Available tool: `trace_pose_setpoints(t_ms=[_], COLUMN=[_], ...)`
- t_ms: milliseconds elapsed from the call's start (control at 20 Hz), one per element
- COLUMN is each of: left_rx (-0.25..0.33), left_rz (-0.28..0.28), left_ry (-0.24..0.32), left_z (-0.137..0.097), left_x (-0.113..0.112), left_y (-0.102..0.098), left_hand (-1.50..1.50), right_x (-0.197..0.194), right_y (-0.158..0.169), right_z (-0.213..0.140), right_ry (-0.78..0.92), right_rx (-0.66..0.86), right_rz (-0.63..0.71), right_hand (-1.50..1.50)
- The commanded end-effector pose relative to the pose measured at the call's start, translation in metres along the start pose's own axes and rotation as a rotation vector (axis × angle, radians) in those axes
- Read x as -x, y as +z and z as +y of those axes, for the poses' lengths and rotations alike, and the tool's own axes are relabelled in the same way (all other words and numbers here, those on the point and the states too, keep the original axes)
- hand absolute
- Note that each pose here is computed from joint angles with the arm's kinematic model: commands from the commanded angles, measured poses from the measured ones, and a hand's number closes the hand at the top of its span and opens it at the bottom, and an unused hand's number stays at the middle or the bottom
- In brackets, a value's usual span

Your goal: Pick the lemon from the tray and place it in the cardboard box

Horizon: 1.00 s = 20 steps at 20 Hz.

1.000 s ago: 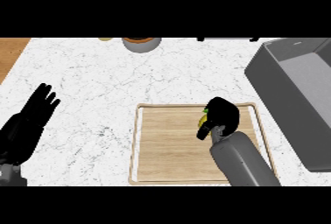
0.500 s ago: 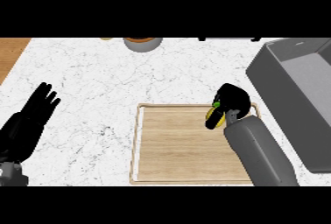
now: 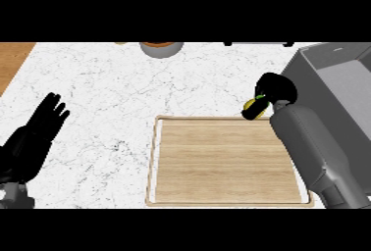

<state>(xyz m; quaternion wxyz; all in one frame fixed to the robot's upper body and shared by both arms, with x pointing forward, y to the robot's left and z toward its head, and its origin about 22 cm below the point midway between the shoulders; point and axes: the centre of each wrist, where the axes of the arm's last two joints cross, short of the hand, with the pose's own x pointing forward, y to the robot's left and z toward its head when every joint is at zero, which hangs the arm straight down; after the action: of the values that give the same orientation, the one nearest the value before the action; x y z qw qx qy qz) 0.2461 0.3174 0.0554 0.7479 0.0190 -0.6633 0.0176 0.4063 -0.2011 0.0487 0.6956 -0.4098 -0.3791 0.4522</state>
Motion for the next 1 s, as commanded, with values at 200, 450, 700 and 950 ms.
trace_pose_setpoints(t_ms=[200,450,700,950], left_rx=[-0.019,-0.032,-0.033,-0.018], left_rz=[0.006,0.001,0.017,0.01], left_ry=[0.006,0.002,0.007,0.005], left_z=[-0.009,-0.003,-0.001,0.0], left_x=[-0.005,0.004,0.009,0.006], left_y=[0.0,-0.001,0.008,-0.012], left_hand=[0.0,0.0,0.0,0.0], right_x=[-0.038,-0.064,-0.058,-0.03], right_y=[0.015,0.056,0.094,0.096], right_z=[-0.049,-0.099,-0.167,-0.177], right_ry=[-0.002,-0.04,-0.117,-0.128], right_rx=[0.233,0.428,0.606,0.694], right_rz=[-0.089,-0.152,-0.055,0.078], right_hand=[1.5,1.5,1.5,1.5])
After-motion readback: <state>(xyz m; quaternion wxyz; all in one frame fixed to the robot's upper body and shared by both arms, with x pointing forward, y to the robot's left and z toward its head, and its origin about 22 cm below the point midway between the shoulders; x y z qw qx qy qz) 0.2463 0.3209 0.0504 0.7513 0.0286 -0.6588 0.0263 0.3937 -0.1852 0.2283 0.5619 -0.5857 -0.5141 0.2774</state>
